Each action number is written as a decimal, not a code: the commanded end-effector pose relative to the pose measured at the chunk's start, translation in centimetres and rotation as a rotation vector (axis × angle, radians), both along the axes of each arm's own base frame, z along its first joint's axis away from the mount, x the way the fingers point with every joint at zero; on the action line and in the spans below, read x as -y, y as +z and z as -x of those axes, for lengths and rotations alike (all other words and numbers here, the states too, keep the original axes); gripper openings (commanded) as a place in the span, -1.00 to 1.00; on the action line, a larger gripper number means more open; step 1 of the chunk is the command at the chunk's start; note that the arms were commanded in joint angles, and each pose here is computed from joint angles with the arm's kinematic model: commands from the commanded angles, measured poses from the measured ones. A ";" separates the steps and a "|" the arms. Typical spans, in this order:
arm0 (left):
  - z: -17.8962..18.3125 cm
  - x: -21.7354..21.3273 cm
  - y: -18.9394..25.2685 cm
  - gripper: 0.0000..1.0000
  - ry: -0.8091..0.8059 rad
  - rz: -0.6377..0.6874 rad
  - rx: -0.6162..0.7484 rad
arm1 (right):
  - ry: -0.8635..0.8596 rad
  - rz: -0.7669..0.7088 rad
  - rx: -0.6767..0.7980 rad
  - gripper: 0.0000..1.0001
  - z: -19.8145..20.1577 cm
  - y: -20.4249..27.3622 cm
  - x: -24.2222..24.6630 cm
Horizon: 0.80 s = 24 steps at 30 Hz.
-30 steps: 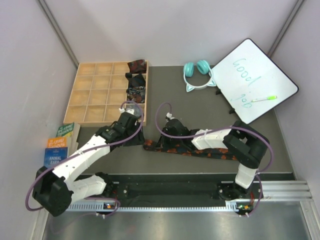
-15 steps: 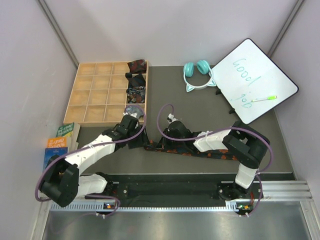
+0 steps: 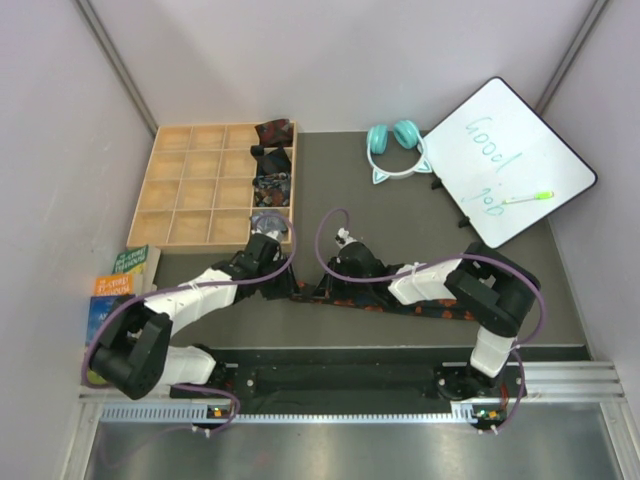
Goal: Roll the ties
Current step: Roll the tie at the center of the board.
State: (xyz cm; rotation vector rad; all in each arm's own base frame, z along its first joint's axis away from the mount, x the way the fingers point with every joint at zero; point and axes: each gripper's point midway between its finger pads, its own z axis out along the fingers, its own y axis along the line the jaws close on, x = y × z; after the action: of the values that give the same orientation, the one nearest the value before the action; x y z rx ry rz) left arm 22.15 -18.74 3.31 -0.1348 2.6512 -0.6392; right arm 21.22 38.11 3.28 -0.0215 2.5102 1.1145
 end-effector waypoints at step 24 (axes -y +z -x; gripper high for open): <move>-1.2 -4.5 5.0 -0.91 0.026 -0.328 0.049 | -0.216 0.198 0.211 -1.00 -1.3 6.6 11.3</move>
State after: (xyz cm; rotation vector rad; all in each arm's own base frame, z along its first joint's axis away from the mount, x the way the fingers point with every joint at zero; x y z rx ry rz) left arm 23.21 -15.78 6.70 -0.0991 2.6784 -0.3364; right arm 22.49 31.24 10.57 0.0411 2.3707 0.9457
